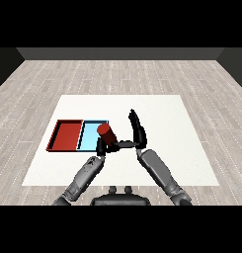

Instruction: Pick the red can and put it in the red box

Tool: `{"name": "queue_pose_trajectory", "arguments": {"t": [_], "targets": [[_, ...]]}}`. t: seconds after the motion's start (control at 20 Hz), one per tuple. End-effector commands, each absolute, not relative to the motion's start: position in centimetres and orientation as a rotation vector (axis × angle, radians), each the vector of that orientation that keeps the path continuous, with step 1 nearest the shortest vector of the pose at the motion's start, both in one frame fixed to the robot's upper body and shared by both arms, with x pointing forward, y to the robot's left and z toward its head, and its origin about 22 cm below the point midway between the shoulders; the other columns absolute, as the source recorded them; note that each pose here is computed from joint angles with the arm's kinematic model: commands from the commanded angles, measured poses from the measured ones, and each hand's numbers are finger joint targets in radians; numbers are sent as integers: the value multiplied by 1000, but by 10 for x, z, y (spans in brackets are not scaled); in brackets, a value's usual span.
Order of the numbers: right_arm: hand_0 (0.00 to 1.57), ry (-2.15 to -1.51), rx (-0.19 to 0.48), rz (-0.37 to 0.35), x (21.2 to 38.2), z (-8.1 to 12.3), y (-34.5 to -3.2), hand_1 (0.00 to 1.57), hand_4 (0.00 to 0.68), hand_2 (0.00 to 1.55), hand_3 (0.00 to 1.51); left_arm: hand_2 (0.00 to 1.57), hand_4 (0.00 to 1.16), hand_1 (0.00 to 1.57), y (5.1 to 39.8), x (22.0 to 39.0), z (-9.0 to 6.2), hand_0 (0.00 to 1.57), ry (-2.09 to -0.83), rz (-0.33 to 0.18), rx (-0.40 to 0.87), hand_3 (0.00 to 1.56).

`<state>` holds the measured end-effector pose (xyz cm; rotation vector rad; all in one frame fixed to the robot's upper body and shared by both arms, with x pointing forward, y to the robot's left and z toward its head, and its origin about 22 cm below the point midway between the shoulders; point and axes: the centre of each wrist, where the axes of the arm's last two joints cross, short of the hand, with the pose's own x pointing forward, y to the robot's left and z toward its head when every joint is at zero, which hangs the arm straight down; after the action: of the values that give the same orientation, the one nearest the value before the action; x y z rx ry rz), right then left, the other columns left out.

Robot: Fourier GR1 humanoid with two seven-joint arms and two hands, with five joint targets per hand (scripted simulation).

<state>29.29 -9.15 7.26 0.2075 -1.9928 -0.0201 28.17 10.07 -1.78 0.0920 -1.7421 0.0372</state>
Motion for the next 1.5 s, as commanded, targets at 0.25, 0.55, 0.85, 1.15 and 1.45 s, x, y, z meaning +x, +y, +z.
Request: {"name": "queue_pose_trajectory", "arguments": {"t": [0.25,0.55,0.85,1.15,1.45], "targets": [[0,-2036,117,-98,249,83,-182,0,0,0,0,1571,1134,1571,168,313,-1,1571,-1796,-21,311,1472],[0,-1959,-68,-172,243,34,-216,0,0,0,0,1560,1115,1571,261,315,0,1571,-1735,-60,520,1467],[0,-1915,-149,-113,231,29,-253,0,0,0,0,1571,1124,1571,314,330,2,1571,-1620,16,609,1491],[0,-1863,-182,-118,233,20,-260,0,0,0,0,1550,1092,1571,348,352,-13,1571,-1432,-67,750,1466],[0,-1857,-169,-121,262,13,-247,0,0,0,0,1558,1046,1571,349,364,-29,1571,-1296,-91,822,1497]]}}
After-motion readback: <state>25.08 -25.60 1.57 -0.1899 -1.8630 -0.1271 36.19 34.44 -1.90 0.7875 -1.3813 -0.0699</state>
